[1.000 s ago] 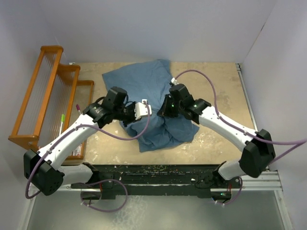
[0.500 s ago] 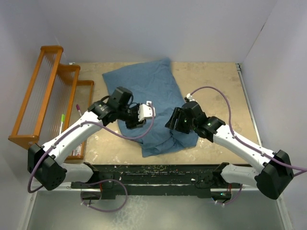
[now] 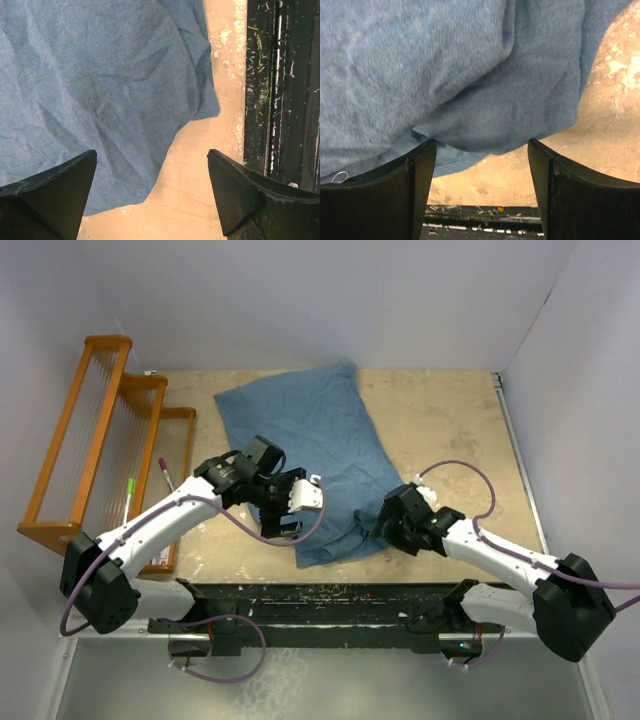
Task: Remove the pillowcase from the pillow
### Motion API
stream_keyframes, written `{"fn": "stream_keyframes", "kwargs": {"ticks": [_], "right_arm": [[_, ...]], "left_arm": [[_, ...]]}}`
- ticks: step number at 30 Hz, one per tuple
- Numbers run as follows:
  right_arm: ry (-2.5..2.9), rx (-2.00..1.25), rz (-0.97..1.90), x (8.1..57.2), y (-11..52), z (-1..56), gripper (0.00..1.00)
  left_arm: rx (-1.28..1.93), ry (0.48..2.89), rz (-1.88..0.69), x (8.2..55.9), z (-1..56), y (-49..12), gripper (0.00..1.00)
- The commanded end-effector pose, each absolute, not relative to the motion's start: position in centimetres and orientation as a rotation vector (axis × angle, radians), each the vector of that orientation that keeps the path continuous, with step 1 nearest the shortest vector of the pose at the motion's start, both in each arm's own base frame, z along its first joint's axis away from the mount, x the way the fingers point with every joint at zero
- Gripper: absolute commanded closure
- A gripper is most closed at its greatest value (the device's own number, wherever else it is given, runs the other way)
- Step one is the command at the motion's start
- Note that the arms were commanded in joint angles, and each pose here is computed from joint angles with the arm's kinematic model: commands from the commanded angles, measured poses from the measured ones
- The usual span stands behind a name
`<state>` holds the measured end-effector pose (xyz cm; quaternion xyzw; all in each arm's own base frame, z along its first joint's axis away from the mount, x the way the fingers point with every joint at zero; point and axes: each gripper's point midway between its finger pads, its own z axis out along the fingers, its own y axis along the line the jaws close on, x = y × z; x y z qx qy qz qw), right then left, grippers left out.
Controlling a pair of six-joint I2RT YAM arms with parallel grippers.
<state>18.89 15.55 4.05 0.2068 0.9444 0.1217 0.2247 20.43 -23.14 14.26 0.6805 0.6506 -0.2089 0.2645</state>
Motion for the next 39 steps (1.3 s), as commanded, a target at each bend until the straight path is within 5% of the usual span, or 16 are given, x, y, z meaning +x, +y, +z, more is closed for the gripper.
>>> {"fn": "stream_keyframes", "kwargs": {"ticks": [1, 4, 7, 9, 16, 22, 33, 39], "right_arm": [[2.486, 0.619, 0.395, 22.1, 16.2, 4.4, 0.28], [2.468, 0.556, 0.480, 23.7, 17.6, 4.3, 0.46], [2.430, 0.456, 0.546, 25.3, 19.1, 6.7, 0.86], [2.357, 0.391, 0.590, 26.8, 20.0, 10.9, 1.00], [2.148, 0.199, 0.675, 29.6, 21.7, 25.1, 1.00], [2.062, 0.128, 0.786, 30.7, 24.0, 31.4, 1.00], [2.023, 0.039, 0.934, 32.4, 29.3, 34.7, 1.00], [2.020, 0.082, 0.975, 32.8, 30.3, 34.7, 1.00]], "left_arm": [[1.862, 1.681, -0.602, 19.3, 15.7, -22.9, 0.04], [1.858, 1.700, -0.628, 19.2, 16.3, -22.9, 0.01], [1.842, 1.704, -0.640, 19.3, 16.8, -23.1, 0.00], [1.829, 1.687, -0.649, 19.3, 17.2, -23.2, 0.01], [1.797, 1.640, -0.629, 19.8, 16.9, -23.7, 0.01], [1.757, 1.577, -0.590, 20.8, 18.2, -24.3, 0.01], [1.483, 1.743, -0.763, 20.9, 22.2, -26.7, 0.01], [1.429, 1.867, -0.687, 22.1, 18.6, -26.5, 0.00]]}}
